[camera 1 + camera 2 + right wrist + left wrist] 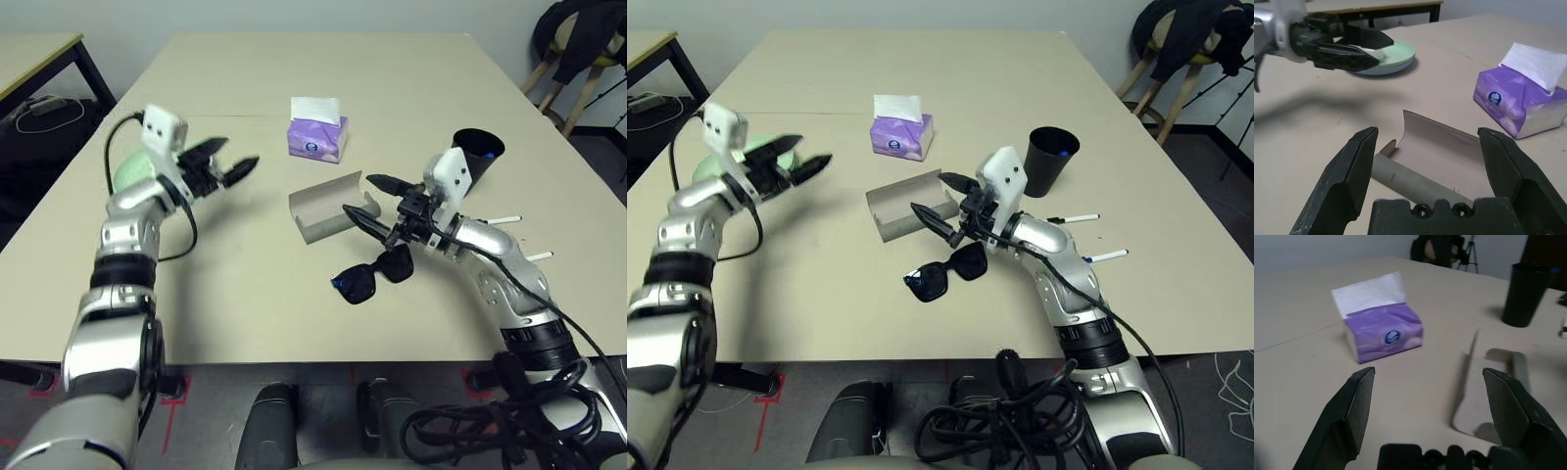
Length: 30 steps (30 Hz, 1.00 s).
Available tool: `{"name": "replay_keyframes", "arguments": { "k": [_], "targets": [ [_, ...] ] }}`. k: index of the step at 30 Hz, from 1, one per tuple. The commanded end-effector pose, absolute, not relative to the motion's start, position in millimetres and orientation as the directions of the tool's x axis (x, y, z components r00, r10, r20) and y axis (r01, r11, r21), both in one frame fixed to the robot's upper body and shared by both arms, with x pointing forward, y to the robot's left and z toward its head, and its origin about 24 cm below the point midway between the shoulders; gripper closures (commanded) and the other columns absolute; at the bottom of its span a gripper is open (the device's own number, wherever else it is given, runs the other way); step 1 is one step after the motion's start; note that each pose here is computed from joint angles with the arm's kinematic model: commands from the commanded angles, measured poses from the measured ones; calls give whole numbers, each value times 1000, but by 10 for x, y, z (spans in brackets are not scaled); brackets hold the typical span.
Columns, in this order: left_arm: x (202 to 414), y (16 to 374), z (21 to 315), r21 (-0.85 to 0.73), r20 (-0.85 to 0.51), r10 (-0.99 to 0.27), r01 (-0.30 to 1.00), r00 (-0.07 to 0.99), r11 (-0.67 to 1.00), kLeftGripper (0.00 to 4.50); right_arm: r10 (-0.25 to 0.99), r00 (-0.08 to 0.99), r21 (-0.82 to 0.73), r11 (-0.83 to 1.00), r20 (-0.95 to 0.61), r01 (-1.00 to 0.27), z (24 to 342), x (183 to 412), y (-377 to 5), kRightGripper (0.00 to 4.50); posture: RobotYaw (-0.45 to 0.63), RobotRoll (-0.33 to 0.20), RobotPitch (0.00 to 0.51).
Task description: Organize and tidy the items on the table.
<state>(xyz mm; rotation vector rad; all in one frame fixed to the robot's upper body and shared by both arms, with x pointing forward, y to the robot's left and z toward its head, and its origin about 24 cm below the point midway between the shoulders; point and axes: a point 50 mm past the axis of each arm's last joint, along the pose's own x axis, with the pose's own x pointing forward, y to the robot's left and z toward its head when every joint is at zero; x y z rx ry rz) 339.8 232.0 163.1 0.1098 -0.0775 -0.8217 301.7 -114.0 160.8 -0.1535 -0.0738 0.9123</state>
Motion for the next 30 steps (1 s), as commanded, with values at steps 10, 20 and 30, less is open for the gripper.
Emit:
{"name": "replay_keyframes", "arguments": {
  "k": [10, 20, 30],
  "targets": [
    [2897, 1942, 1442, 134, 30, -896, 887, 442, 442, 35, 788, 557, -281, 490, -262, -825, 1713, 2892, -1158, 0, 154, 0, 201],
    [2669, 1744, 1308, 151, 24, -940, 929, 339, 339, 35, 757, 433, -312, 311, -490, -897, 1895, 2871, -1237, 0, 134, 0, 208],
    [2577, 1768, 1241, 240, -76, -980, 957, 184, 161, 35, 618, 246, -334, -29, -746, -942, 2077, 2698, -1154, 0, 99, 0, 208]
  ]
}}
